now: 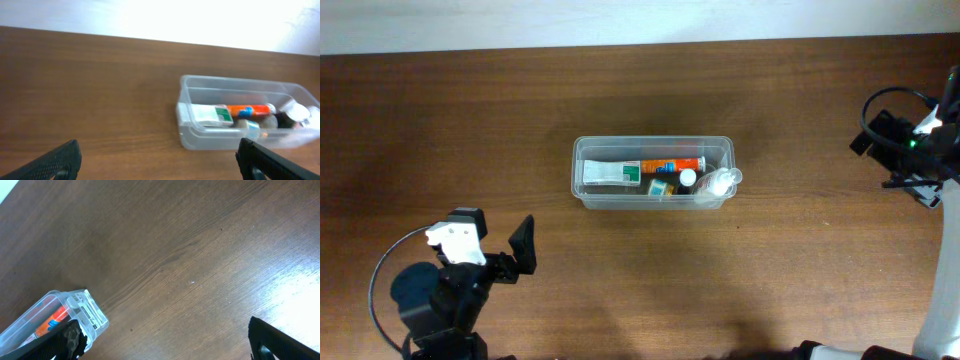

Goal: Pack container

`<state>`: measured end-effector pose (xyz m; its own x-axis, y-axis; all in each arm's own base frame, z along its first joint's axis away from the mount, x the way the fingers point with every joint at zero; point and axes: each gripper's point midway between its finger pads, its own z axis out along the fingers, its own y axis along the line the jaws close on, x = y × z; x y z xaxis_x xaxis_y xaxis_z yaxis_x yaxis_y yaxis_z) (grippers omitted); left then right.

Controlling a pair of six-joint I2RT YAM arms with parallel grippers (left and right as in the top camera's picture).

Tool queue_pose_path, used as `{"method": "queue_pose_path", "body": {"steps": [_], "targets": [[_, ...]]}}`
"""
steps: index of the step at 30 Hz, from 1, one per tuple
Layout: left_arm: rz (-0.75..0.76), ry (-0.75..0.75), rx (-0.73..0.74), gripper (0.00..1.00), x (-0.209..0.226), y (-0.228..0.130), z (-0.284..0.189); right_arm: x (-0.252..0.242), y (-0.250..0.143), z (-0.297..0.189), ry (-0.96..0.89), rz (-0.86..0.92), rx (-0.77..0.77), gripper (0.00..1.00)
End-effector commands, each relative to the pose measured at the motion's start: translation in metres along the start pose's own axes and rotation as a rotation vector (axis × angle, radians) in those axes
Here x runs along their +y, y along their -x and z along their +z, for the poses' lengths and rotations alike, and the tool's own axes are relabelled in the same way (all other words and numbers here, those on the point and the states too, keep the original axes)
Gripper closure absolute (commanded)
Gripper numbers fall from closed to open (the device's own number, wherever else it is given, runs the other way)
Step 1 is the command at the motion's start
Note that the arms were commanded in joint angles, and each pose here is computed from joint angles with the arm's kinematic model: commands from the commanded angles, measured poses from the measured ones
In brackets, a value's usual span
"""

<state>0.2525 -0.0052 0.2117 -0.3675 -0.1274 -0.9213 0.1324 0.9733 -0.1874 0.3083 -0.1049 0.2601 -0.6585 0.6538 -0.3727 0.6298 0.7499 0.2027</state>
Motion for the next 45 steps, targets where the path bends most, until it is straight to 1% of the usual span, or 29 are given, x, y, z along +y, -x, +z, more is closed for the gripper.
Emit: {"method": "queue_pose_path", "body": {"steps": [1,6,8,14,15,18,25,31,33,37,42,43,45], "targets": [[0.003,-0.098,-0.024,0.00,-0.015,0.003,0.001,0.000,0.002,-0.001,0.002,0.008,-0.008,0.02],[0.003,0.041,-0.031,0.00,0.009,0.004,0.002,-0.001,0.002,-0.001,0.002,0.008,-0.007,0.02],[0.002,0.072,-0.025,0.00,0.014,0.003,0.001,-0.001,0.002,-0.001,0.002,0.008,-0.007,0.02],[0.117,0.055,0.039,0.00,0.009,-0.013,0.002,-0.001,0.002,-0.001,0.002,0.008,-0.007,0.02],[0.153,0.056,0.033,0.00,0.008,-0.014,0.000,-0.001,0.002,-0.001,0.002,0.008,-0.007,0.02],[0.172,0.074,0.005,0.00,0.008,-0.019,-0.004,-0.001,0.002,-0.001,0.002,0.008,-0.007,0.02],[0.188,0.076,-0.066,0.00,0.008,-0.049,-0.006,-0.001,0.002,-0.001,0.002,0.008,-0.007,0.01],[0.236,0.014,-0.121,0.00,-0.008,-0.065,-0.003,-0.001,0.002,-0.001,0.002,0.008,-0.007,0.02],[0.250,0.005,-0.128,0.00,-0.009,-0.071,0.005,0.000,0.002,-0.001,0.002,0.008,-0.008,0.02],[0.267,-0.003,-0.165,0.00,-0.012,-0.067,0.008,0.000,0.002,-0.001,0.002,0.008,-0.008,0.02],[0.267,-0.002,-0.166,0.00,-0.012,-0.067,0.008,0.000,0.002,-0.001,0.002,0.008,-0.008,0.01],[0.267,-0.002,-0.166,0.00,-0.012,-0.067,0.008,0.000,0.002,-0.001,0.002,0.008,-0.008,0.03],[0.267,-0.002,-0.166,0.00,-0.012,-0.067,0.008,0.000,0.002,-0.001,0.002,0.008,-0.008,0.01]]}}
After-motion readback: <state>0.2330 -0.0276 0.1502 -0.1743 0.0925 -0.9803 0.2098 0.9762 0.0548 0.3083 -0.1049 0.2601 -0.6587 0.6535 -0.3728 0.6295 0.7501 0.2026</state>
